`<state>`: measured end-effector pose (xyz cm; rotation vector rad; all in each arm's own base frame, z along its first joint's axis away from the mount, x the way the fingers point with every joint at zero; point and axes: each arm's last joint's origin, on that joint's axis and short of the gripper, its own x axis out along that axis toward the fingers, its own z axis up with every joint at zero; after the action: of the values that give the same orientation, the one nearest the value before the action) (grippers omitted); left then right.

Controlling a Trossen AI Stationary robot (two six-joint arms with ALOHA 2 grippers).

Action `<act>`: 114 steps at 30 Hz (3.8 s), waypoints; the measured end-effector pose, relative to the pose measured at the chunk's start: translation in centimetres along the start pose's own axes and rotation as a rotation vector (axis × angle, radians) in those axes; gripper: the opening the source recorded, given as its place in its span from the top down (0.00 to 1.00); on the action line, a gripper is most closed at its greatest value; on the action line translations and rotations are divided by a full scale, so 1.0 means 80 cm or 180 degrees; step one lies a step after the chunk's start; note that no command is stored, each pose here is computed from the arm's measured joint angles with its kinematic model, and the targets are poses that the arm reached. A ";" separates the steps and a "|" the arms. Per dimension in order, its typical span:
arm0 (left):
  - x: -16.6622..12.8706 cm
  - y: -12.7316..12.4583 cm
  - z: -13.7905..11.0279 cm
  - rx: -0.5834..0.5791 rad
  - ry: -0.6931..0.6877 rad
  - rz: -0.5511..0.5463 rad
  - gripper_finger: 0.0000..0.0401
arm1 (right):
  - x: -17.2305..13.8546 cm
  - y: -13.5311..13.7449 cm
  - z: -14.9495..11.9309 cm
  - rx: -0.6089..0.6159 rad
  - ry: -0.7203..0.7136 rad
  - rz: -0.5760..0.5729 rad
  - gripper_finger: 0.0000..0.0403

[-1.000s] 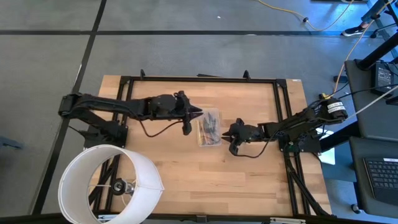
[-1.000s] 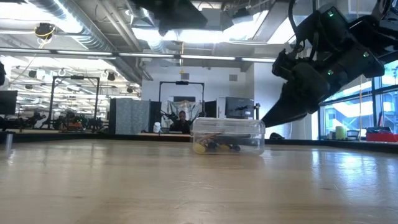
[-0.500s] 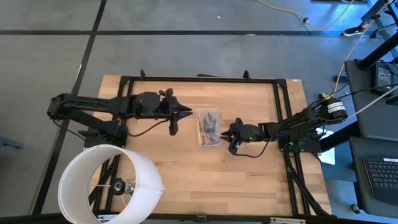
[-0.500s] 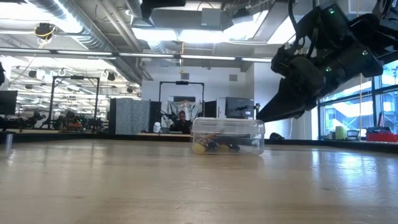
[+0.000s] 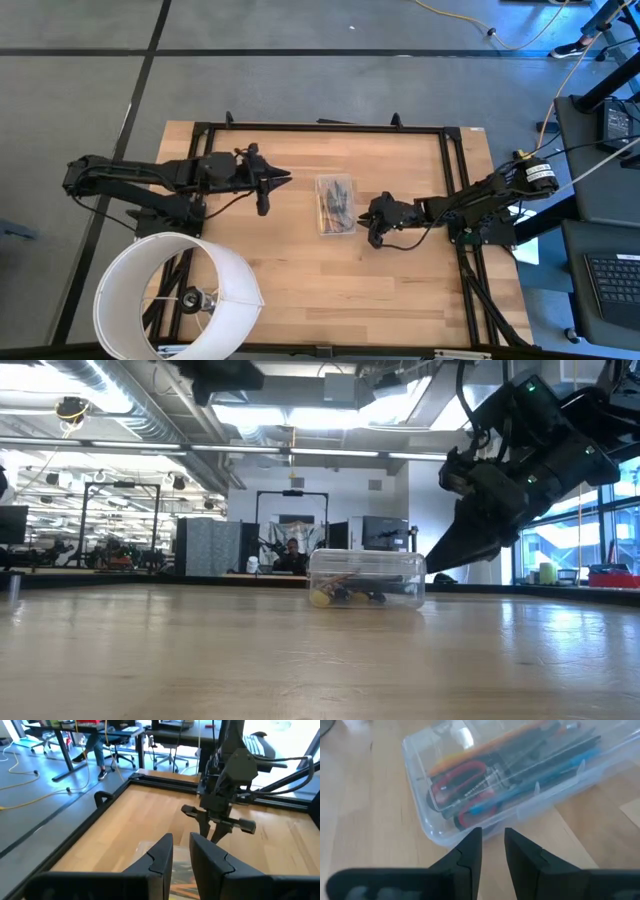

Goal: Pick & place school supplies into a supply box
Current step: Close the transparent supply box, then return to Home Position

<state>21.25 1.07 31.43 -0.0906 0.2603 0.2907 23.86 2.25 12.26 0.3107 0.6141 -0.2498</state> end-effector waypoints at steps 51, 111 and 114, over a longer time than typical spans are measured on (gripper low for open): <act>-0.065 0.044 -0.209 -0.0394 -0.0754 -0.0168 0.85 | -0.141 -0.021 0.002 -0.0200 -0.0624 0.1016 0.78; -0.074 0.048 -0.214 -0.0390 -0.0706 -0.0080 0.85 | -0.170 -0.053 -0.047 -0.0871 -0.1809 0.1431 0.78; -0.074 0.048 -0.214 -0.0390 -0.0706 -0.0080 0.85 | -0.170 -0.053 -0.047 -0.0871 -0.1810 0.1431 0.78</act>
<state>10.54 0.94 16.31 -0.1812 0.0210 0.2889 9.76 1.57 16.60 0.0963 0.0043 0.1794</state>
